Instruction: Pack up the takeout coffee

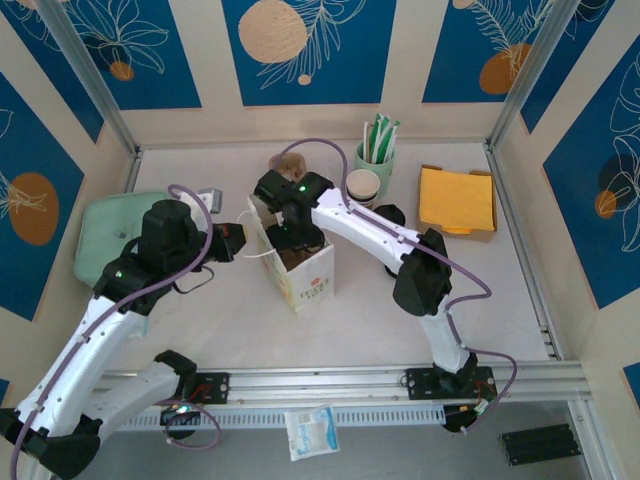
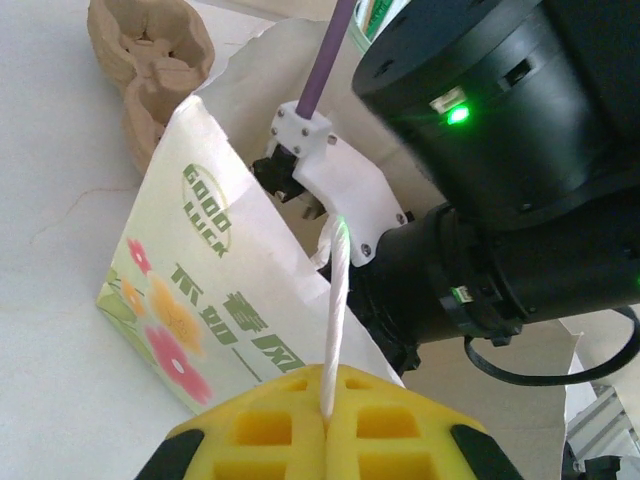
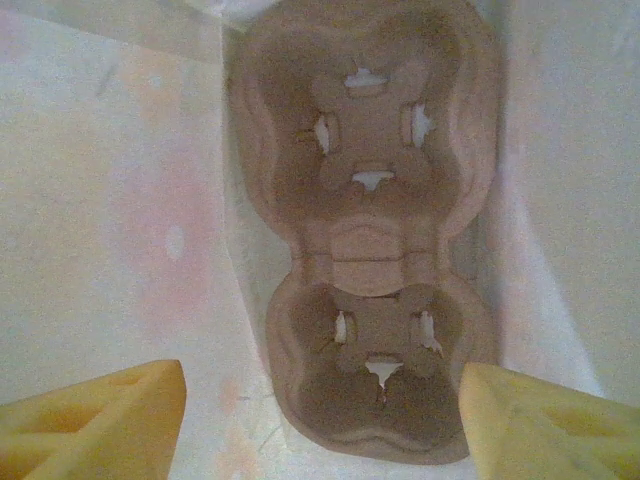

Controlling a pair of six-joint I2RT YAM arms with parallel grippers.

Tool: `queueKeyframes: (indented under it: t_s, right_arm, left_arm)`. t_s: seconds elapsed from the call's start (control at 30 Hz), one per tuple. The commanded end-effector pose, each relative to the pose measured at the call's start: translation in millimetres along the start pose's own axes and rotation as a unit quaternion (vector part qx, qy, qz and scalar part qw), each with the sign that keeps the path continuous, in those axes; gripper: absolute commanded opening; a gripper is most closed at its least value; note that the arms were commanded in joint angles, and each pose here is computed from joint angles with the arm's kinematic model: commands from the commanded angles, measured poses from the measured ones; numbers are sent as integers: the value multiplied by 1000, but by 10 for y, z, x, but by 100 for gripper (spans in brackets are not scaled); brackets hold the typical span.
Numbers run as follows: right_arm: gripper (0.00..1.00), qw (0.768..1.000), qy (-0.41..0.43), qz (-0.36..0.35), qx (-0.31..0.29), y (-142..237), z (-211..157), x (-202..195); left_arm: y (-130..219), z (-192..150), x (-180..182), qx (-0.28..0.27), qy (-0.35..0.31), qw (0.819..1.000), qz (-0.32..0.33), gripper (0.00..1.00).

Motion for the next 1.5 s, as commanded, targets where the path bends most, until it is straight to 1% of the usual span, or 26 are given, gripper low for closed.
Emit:
queueKeyframes:
  t_s: [0.0, 0.4, 0.67, 0.87, 1.47]
  right_arm:
    - [72, 1000, 17, 7, -25, 376, -26, 74]
    - [71, 998, 38, 1, -58, 784, -25, 167]
    - [68, 997, 55, -10, -62, 903, -81, 149]
    - [67, 995, 74, -2, -65, 988, -123, 176]
    - [56, 992, 91, 7, -82, 1298, -272, 197]
  left_arm:
    - [9, 9, -36, -4, 2, 1000, -11, 0]
    - [-16, 40, -7, -8, -7, 1000, 1, 0]
    - [-13, 55, 8, -8, -14, 1000, 9, 0]
    - [-22, 48, 35, -7, -16, 1000, 15, 0]
    - [-61, 57, 83, -9, -19, 999, 28, 0]
Point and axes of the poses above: each hand's point on the last joint's axis, 136 mm out from that joint toward the fingers, its own y axis back along the fingers, its own x axis along the line the jaws close on, z = x × y, the point moved 1 cm from there along y, back along the fingers, and after that the axes turned 7 degrees about y, right-handed, at the moved point
